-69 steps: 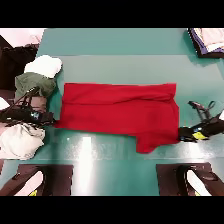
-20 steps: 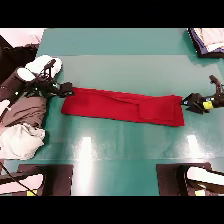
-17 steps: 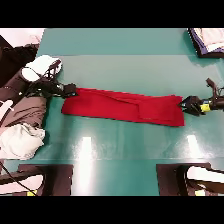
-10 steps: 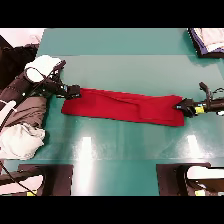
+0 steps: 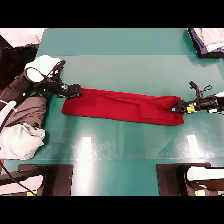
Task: Fold the shirts.
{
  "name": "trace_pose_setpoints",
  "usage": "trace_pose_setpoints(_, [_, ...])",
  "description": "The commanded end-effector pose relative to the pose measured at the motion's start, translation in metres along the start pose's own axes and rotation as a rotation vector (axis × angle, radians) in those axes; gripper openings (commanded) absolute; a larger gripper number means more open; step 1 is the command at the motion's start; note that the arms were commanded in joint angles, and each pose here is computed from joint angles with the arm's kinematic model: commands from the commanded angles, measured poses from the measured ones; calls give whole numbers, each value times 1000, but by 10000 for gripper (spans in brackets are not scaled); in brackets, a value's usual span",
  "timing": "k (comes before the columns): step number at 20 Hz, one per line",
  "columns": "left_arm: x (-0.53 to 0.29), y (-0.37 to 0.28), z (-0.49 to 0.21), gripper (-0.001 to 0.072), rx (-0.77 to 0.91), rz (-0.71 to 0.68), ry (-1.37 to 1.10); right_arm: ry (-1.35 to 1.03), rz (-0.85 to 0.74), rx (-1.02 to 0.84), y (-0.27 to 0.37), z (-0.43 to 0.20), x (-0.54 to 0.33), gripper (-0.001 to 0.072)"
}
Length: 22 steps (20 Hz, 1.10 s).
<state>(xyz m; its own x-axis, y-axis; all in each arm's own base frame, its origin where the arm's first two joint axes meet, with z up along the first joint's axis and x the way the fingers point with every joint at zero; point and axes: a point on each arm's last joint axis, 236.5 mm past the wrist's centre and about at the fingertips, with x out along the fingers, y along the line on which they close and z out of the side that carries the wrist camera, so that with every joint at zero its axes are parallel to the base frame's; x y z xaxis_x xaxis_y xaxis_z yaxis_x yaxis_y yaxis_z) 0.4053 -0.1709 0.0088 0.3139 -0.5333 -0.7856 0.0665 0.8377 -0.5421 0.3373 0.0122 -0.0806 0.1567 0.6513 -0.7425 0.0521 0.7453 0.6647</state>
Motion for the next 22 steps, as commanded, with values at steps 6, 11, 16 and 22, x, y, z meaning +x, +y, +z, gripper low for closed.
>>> trace_pose_setpoints(6, [53, -106, 15, 25, 202, -135, 30, -71, 5, -58, 95, 32, -56, 13])
trace_pose_setpoints(11, [139, -142, -28, 25, 287, -159, 189, -98, 22, -202, 203, 52, -79, 13])
trace_pose_setpoints(16, [182, -134, -47, 26, 226, -151, 263, -6, 66, -362, 290, 42, -64, 13])
trace_pose_setpoints(22, [183, -137, -36, 26, 241, -150, 226, 51, 112, -510, 358, 36, -30, 13])
